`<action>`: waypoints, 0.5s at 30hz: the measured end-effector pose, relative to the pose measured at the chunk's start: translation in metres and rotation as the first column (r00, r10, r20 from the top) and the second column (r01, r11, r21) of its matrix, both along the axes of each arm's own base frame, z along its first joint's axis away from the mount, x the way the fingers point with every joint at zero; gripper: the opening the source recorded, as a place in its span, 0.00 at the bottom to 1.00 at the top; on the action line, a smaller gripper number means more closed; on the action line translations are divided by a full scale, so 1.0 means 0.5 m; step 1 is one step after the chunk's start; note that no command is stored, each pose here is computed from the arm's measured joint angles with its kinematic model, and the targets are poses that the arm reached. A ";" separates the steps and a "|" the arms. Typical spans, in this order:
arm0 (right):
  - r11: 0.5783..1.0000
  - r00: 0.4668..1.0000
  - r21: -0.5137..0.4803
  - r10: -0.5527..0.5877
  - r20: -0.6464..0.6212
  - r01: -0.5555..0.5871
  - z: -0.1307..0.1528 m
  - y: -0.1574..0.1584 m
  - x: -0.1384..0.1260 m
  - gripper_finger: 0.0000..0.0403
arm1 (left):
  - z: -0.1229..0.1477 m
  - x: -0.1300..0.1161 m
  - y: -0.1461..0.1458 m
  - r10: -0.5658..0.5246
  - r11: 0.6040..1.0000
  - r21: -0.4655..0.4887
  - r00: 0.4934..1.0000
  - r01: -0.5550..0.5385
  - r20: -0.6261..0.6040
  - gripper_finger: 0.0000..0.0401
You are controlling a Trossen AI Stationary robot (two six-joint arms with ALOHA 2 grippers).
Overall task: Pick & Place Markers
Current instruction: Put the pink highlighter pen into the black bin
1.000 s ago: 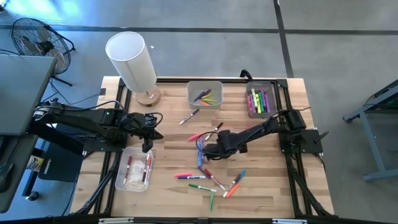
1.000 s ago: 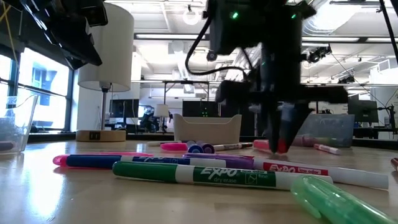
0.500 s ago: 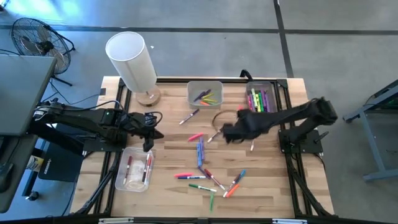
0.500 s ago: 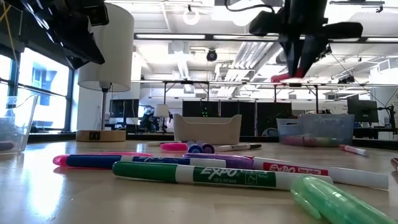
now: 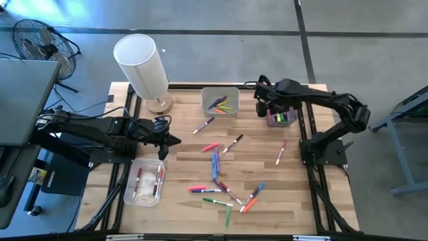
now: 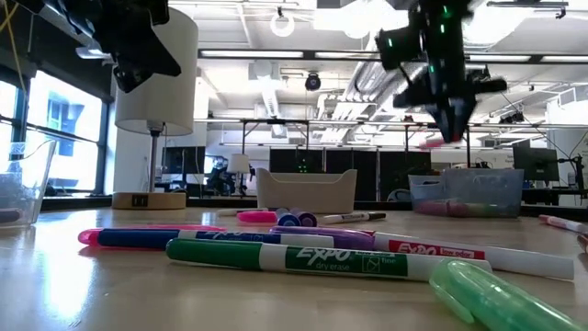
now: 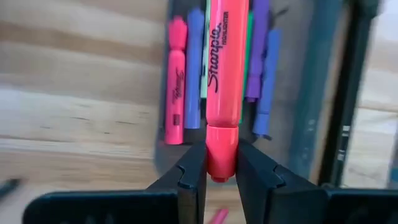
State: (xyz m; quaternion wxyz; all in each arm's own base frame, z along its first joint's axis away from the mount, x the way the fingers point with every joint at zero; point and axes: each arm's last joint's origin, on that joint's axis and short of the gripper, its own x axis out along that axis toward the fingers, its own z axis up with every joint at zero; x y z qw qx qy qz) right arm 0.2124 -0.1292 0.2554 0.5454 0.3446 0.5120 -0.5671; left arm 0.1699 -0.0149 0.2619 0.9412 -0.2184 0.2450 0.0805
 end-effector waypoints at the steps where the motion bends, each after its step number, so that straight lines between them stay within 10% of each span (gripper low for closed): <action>1: 1.000 1.000 0.023 0.003 0.005 -0.003 -0.020 -0.008 -0.008 0.14 | 0.000 0.000 0.000 0.006 1.000 -0.007 1.000 -0.006 -0.002 0.00; 15: 0.998 1.000 0.056 0.021 -0.006 -0.020 -0.114 -0.021 -0.042 0.26 | -0.011 0.009 0.001 0.047 0.999 0.006 0.998 -0.047 -0.032 0.00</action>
